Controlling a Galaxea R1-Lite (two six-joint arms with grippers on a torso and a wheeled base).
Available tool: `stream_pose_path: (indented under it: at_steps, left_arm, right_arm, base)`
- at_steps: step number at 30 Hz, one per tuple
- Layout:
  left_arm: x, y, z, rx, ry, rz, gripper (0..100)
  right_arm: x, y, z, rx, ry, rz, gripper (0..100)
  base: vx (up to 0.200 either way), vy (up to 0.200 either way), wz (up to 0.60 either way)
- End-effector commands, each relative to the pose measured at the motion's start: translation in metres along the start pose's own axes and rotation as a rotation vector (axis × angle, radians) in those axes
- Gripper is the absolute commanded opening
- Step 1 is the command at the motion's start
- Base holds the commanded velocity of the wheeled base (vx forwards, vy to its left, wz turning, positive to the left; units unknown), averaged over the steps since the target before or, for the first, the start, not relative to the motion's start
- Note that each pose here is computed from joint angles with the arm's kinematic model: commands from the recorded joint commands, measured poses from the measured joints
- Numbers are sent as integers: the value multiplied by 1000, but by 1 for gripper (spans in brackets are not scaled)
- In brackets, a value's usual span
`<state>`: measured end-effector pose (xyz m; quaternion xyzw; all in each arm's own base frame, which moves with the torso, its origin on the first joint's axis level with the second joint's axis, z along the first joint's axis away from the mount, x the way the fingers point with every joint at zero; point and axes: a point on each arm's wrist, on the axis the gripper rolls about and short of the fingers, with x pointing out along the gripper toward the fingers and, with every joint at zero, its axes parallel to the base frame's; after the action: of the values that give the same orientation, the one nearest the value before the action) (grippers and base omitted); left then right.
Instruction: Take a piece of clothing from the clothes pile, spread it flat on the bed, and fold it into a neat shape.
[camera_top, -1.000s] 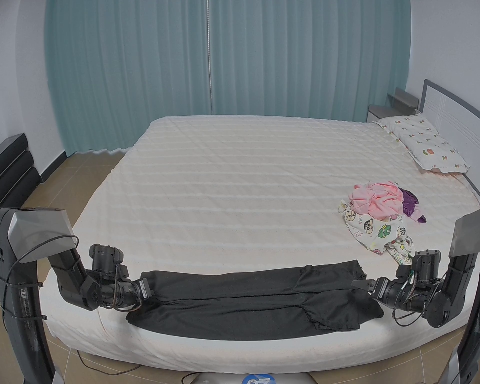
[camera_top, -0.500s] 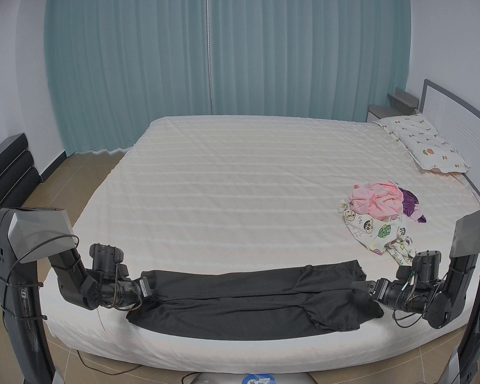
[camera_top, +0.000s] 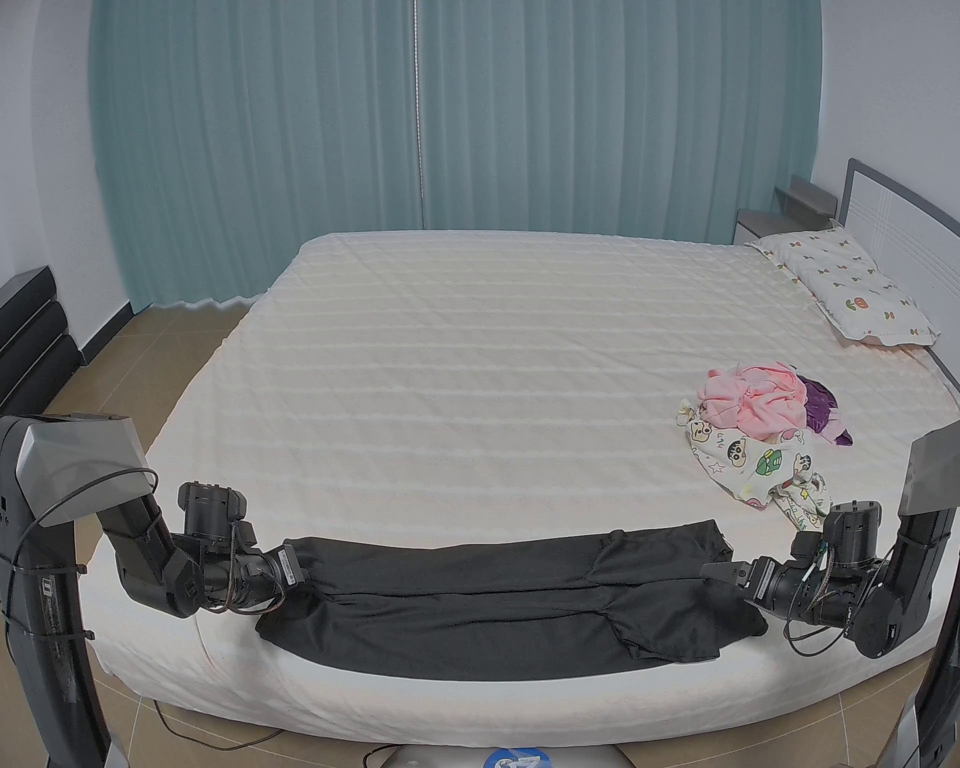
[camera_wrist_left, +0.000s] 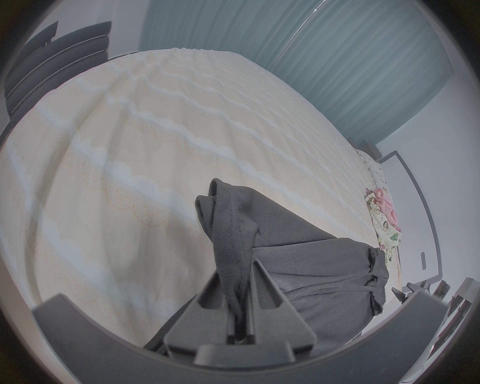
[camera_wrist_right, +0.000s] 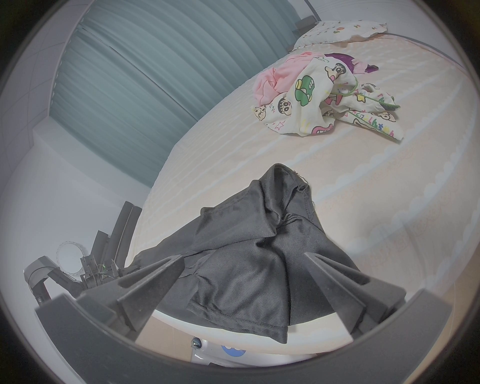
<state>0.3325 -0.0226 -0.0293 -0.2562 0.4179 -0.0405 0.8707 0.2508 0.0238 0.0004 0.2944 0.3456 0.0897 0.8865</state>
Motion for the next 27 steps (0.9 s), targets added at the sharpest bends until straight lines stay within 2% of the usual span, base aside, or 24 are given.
stream_pose_path:
  at_steps: [1,4,7,27]
  left_arm:
    - [-1,-1,1,-10,-4,-1,0]
    - [-1,-1,1,-26,-6,-3,0]
    - [-1,-1,1,-26,-7,-4,0]
    - [-1,-5,2,-20,-26,-20,0]
  right_arm:
    - [0,0,0,-1,0,1,100]
    - [0,0,0,-1,-2,2,100]
    - [0,1,1,-3,-5,4,100]
    - [-1,1,1,-9,-21,14,100]
  base:
    - [0,0,0]
    - [-200,0,0]
    - [-200,200,0]
    - [0,0,0]
